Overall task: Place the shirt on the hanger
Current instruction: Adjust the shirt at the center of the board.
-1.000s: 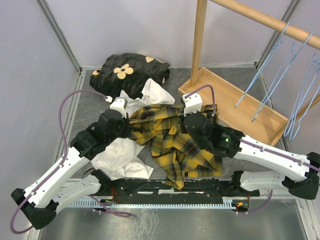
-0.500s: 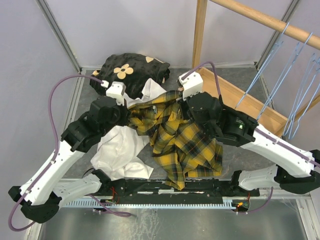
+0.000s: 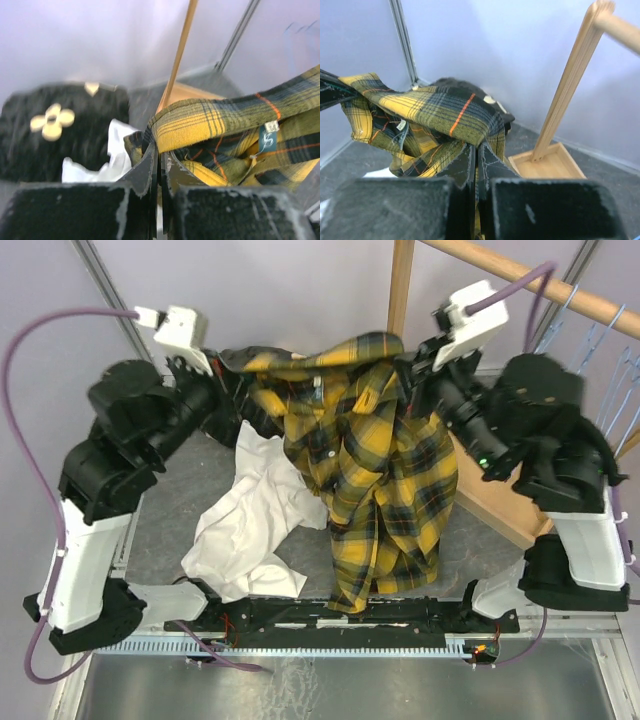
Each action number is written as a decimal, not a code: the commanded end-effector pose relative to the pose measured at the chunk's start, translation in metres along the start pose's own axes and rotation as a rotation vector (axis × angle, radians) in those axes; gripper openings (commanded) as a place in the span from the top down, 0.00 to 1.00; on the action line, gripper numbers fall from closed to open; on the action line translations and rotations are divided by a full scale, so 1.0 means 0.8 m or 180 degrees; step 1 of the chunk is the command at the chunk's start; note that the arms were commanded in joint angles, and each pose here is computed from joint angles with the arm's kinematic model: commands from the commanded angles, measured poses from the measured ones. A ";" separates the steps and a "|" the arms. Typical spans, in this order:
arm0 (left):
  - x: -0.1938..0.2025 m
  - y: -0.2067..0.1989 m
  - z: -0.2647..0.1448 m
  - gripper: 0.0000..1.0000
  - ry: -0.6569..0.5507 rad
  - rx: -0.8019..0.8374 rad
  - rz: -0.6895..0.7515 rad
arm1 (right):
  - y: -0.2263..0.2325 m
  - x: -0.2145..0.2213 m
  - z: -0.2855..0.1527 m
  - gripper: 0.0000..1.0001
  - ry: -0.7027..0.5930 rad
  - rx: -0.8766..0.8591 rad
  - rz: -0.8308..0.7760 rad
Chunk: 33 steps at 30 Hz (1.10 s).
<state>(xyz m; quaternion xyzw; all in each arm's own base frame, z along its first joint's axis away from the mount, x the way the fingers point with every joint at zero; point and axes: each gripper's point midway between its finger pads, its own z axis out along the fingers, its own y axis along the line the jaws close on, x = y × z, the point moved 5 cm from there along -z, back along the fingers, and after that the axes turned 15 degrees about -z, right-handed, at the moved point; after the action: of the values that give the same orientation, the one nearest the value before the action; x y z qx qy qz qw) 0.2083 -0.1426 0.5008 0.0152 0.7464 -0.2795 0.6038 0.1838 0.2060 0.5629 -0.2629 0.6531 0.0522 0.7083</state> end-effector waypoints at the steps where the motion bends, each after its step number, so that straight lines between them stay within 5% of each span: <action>1: -0.094 -0.047 -0.029 0.97 -0.0607 0.0558 0.0129 | -0.048 -0.066 -0.030 1.00 -0.0582 0.0096 0.0055; 6: -0.168 -0.081 -0.073 0.97 -0.1346 0.1027 -0.0068 | -0.080 -0.115 -0.062 1.00 -0.1228 0.0126 0.0383; 9: -0.165 -0.078 -0.077 0.97 -0.1367 0.1044 -0.0076 | -0.073 -0.102 -0.062 1.00 -0.1152 0.0049 0.0384; 16: -0.006 0.011 -0.038 0.97 -0.0475 0.0176 0.0029 | 0.044 0.056 -0.004 1.00 0.0159 -0.0510 0.0027; 23: 0.156 0.090 -0.043 0.97 0.0293 -0.0463 -0.0371 | 0.129 0.195 0.029 1.00 0.0960 -0.0759 0.0410; 33: 0.254 0.118 0.014 0.97 0.0834 -0.0876 -0.0528 | 0.127 0.314 0.102 1.00 0.1736 -0.0523 0.0778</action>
<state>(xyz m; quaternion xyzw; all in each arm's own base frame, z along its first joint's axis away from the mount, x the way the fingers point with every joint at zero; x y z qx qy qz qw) 0.1700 -0.1151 0.2760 -0.0546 0.8567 -0.2140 0.4662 0.2157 0.2521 0.2958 -0.3022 0.8285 0.0729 0.4658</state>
